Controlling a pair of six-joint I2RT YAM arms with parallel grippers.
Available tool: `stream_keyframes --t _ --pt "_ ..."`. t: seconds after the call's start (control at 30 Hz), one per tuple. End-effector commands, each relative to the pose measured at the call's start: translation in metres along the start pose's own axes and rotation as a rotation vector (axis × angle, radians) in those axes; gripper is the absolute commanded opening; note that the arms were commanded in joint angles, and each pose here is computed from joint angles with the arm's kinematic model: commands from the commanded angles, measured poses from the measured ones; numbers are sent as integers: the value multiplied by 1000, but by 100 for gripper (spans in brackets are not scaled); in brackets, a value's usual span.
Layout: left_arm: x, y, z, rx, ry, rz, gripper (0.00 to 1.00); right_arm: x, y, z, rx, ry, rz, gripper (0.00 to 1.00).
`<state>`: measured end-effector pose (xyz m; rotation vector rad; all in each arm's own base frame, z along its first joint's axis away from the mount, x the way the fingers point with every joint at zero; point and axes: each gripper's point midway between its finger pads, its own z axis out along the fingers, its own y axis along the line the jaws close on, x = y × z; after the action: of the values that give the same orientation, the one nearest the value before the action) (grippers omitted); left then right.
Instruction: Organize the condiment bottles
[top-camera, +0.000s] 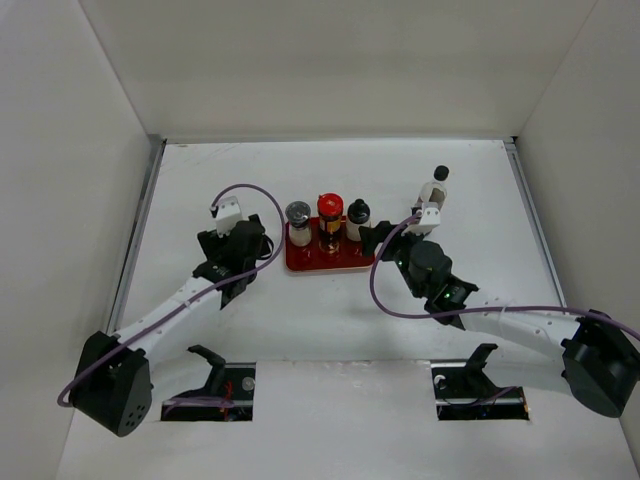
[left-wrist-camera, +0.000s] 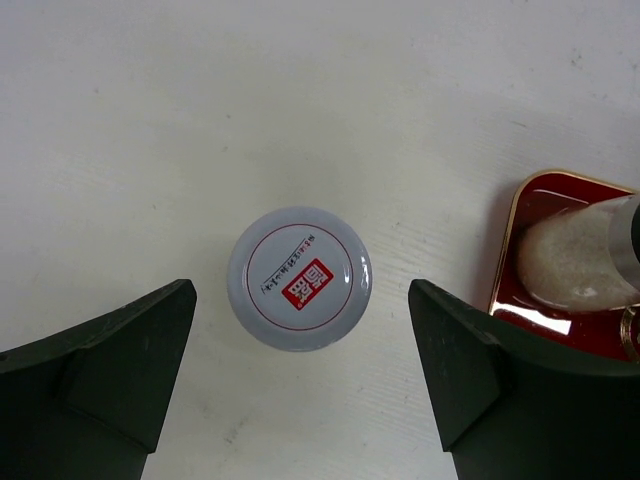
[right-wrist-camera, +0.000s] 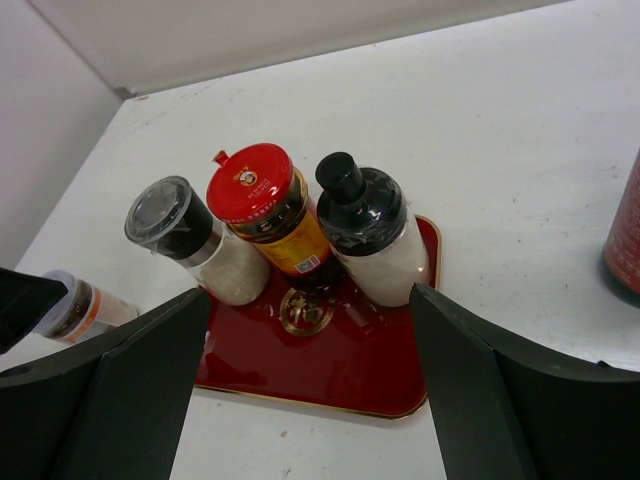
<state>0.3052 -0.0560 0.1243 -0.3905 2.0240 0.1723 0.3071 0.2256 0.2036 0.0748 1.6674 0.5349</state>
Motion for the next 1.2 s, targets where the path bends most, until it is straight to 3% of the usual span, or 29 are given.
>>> stream_keyframes --t 0.0,0.3,0.53,0.73,0.97,1.17 --pt "-11 -6 7 18 -38 -44 87 -19 12 1 -34 -63 31 88" --pt "4 -7 20 0 -6 -29 84 -19 12 0 -38 -61 30 88" --pt "7 -4 22 -5 -9 -44 70 -18 11 0 -34 -60 32 88" --pt "16 -3 25 -12 7 -42 71 -21 9 -1 -30 -66 36 88" --pt "7 -4 22 3 -20 -67 47 -20 8 0 -28 -65 34 88" --pt "-40 -24 -18 108 -140 -117 38 -21 6 -1 -24 -71 38 88"
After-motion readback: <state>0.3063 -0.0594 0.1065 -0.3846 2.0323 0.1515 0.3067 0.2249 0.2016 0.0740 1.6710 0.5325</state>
